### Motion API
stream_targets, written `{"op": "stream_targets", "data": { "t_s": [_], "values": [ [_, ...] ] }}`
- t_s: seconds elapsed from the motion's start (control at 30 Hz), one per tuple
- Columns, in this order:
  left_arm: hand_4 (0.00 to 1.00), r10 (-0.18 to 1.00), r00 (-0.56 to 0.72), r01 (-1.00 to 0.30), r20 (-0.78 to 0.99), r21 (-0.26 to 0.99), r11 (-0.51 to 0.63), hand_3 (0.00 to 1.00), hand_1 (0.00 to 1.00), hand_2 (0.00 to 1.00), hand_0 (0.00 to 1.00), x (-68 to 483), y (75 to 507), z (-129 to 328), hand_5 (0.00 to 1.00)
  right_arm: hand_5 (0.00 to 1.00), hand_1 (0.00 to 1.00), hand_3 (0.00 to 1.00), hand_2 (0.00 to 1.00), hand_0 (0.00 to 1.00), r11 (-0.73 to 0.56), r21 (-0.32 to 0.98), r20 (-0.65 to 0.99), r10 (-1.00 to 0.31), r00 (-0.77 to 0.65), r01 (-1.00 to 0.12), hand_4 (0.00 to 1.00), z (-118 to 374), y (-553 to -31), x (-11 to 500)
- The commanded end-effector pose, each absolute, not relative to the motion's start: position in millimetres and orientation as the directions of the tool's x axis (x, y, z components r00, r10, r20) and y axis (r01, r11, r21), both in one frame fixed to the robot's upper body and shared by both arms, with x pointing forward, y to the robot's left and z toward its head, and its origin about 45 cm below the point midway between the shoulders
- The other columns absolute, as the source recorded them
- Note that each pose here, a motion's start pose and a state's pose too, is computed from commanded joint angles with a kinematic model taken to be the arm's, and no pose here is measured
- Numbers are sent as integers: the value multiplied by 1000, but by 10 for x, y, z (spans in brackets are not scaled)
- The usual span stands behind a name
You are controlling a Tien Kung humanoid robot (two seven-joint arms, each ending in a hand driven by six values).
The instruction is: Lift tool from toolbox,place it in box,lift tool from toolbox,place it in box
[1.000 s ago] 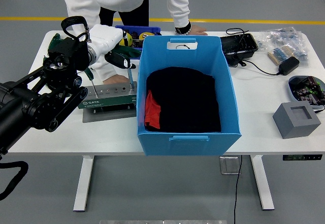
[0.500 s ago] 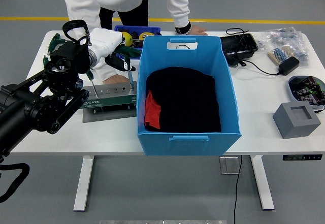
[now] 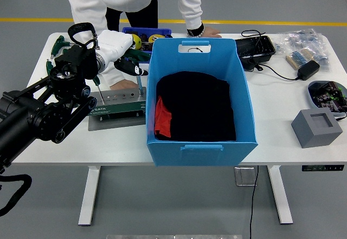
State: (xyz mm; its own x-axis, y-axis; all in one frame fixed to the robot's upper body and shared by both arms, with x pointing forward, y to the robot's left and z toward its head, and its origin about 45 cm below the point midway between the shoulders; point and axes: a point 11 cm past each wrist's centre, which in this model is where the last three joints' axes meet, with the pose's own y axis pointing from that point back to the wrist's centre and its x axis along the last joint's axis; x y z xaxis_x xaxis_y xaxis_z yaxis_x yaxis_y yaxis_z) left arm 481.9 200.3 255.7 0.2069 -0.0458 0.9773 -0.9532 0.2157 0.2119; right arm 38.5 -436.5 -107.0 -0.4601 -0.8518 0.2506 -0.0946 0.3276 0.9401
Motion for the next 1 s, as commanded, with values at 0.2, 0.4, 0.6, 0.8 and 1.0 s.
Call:
{"op": "stream_targets", "data": {
  "t_s": [0.2,0.4,0.6,0.8,1.0],
  "values": [
    [998,-32,212,-953,977,214,215,243,154,173,262,4820,2006,2535,668,790,800,731,830,797,328,940,253,-852,-459,-91,937,-1071,-4365,369],
    [998,-21,219,-952,976,218,214,205,128,144,238,4813,2007,2489,691,790,801,729,829,796,327,941,255,-852,-457,-84,937,-1077,-4359,338],
    [998,-10,203,-954,979,200,221,160,79,101,230,4808,1996,2469,695,790,800,729,829,796,326,942,257,-852,-456,-79,938,-1083,-4351,312],
    [998,19,152,-960,988,143,240,90,30,50,213,4813,1988,2515,703,789,800,730,828,796,326,943,259,-852,-455,-74,938,-1087,-4345,290],
    [998,48,113,-961,993,96,261,52,5,22,213,4812,1962,2590,689,789,800,730,828,794,325,943,260,-852,-454,-71,938,-1090,-4342,272]
  ]
}}
